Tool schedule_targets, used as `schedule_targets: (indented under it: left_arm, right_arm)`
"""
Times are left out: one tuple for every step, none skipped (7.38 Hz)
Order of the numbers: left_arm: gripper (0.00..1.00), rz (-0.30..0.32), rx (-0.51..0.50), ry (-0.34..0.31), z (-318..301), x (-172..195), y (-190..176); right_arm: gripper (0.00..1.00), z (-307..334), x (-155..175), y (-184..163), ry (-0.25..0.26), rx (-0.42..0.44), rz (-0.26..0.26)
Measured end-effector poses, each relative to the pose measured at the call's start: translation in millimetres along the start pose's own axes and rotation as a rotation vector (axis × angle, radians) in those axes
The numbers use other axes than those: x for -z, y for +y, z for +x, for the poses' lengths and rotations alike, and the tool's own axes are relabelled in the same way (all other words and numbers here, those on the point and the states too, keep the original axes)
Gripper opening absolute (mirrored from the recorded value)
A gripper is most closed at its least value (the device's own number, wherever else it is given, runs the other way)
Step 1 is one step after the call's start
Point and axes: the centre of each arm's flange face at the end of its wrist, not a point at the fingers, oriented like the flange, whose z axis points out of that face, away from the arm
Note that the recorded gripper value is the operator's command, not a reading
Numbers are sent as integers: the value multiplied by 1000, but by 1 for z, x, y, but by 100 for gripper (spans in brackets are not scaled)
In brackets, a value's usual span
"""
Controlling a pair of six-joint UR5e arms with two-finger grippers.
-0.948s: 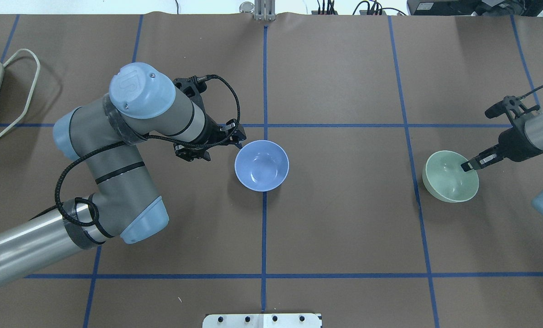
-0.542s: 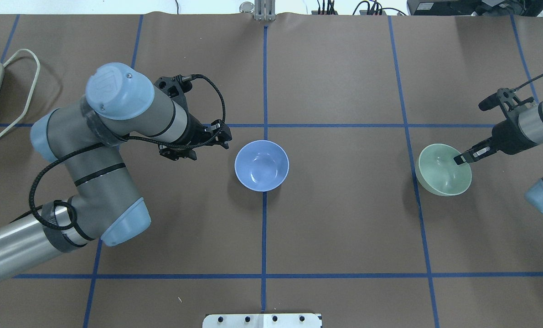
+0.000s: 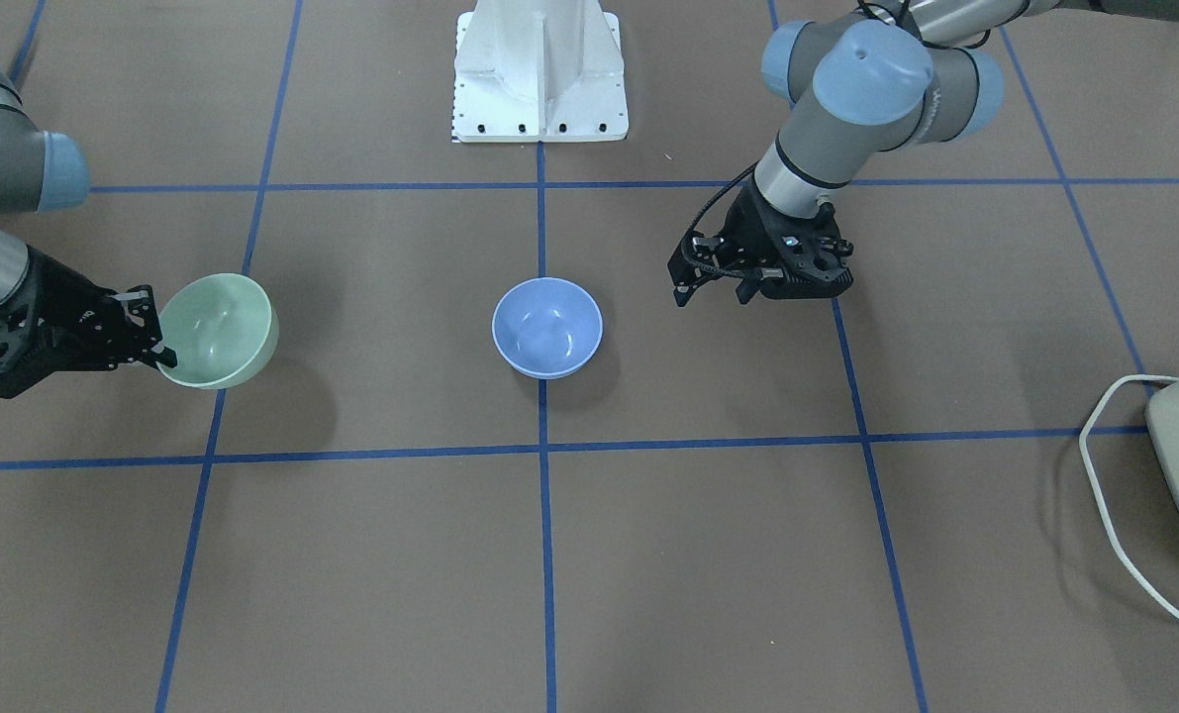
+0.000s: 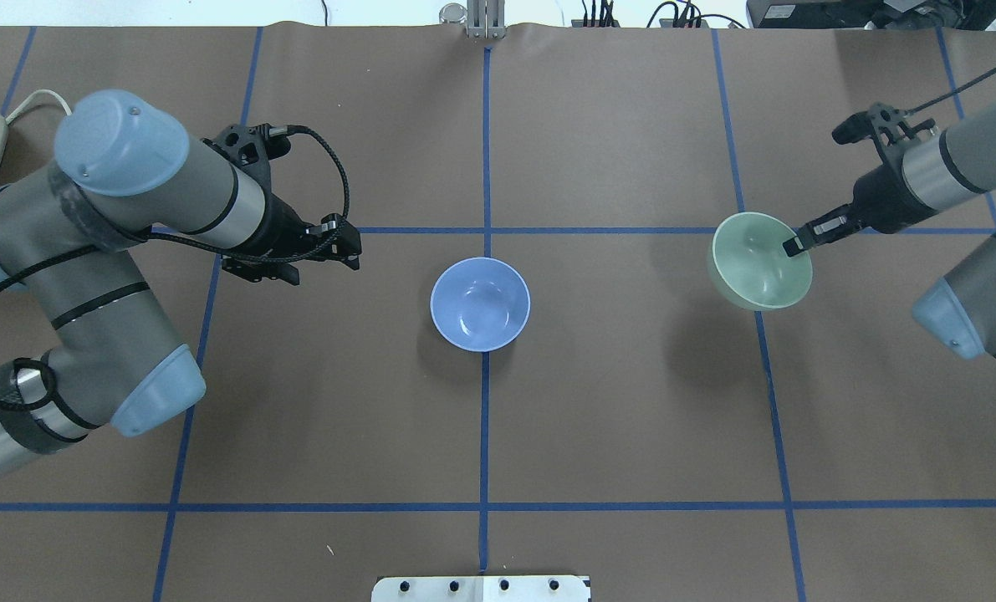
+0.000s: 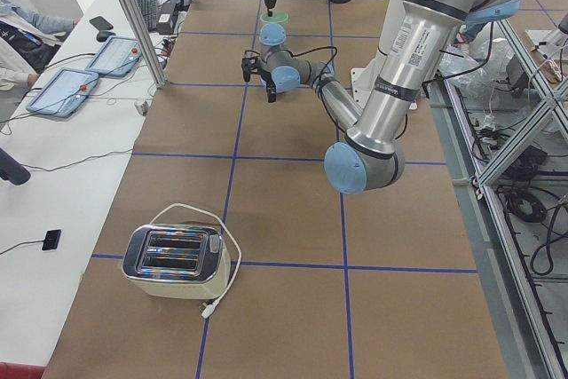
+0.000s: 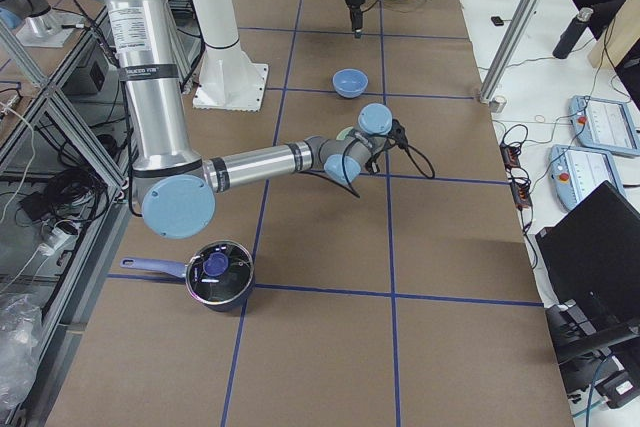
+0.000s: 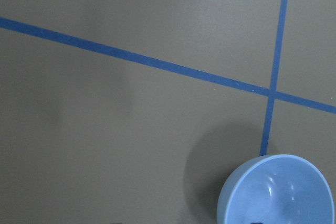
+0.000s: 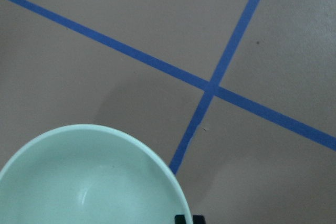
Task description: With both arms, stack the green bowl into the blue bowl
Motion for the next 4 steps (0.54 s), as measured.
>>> schedule_targets:
  left_arm:
    - [85, -2, -25, -14, -24, 6, -3]
    - [85, -8, -46, -25, -47, 13, -7]
    - [85, -13, -69, -38, -71, 20, -12]
    - [85, -16, -98, -55, -97, 25, -15]
  right_arm:
    - [0, -44, 6, -22, 5, -53, 9]
    - [0, -82, 3, -35, 6, -99, 18]
    - [0, -116, -9, -42, 12, -133, 30]
    - [0, -149, -24, -47, 33, -159, 42]
